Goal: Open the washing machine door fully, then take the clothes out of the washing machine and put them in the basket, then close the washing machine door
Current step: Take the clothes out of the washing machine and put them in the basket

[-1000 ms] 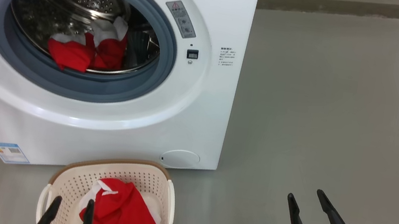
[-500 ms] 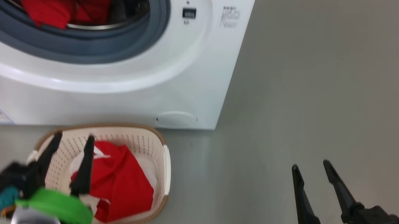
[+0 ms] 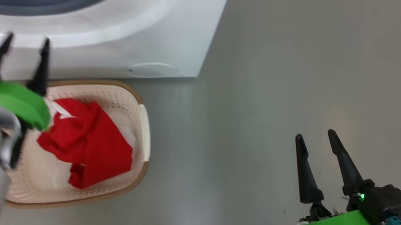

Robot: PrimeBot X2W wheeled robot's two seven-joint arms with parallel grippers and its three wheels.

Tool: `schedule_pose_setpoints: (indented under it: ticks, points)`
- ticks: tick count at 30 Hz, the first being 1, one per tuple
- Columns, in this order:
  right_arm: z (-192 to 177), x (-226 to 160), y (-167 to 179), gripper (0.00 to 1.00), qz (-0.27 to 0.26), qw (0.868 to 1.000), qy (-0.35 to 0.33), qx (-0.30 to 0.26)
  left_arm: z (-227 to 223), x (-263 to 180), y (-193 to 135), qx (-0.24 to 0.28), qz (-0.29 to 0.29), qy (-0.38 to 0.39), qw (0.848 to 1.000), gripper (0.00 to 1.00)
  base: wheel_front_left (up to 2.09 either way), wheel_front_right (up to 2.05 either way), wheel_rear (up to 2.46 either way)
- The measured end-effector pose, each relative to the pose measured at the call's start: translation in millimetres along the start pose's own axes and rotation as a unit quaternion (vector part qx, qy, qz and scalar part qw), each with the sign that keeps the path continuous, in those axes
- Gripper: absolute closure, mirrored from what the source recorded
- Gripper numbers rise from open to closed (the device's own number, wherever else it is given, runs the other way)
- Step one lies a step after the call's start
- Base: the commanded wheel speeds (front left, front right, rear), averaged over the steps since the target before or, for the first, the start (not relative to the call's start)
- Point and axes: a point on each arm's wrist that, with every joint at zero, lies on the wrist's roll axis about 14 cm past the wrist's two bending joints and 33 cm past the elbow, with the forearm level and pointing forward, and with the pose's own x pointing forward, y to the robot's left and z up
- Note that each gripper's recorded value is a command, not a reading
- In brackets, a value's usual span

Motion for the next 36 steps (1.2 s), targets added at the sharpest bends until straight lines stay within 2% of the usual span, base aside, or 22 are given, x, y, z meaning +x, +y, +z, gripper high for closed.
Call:
schedule_pose_setpoints:
  ticks: [9,15,25,32,36]
  points:
    - [-17,2,-16,0.00,-0.026,0.999,0.022,0.017,10,62,11,0.060,-0.013,0.022,0.998,0.00,0.00,0.00,0.00]
    - [-16,8,-25,0.00,-0.037,0.999,0.019,0.022,27,100,31,0.123,-0.009,0.038,0.992,0.00,0.00,0.00,0.00]
    - [-25,12,-36,0.00,-0.056,0.997,0.029,0.037,40,147,64,0.180,0.019,0.077,0.980,0.00,0.00,0.00,0.00]
    - [-37,15,-46,0.00,-0.070,0.996,0.044,0.039,23,167,76,0.198,0.035,0.131,0.971,0.00,0.00,0.00,0.00]
    - [-40,20,-45,0.00,-0.066,0.996,0.047,0.039,3,170,83,0.213,0.044,0.177,0.960,0.00,0.00,0.00,0.00]
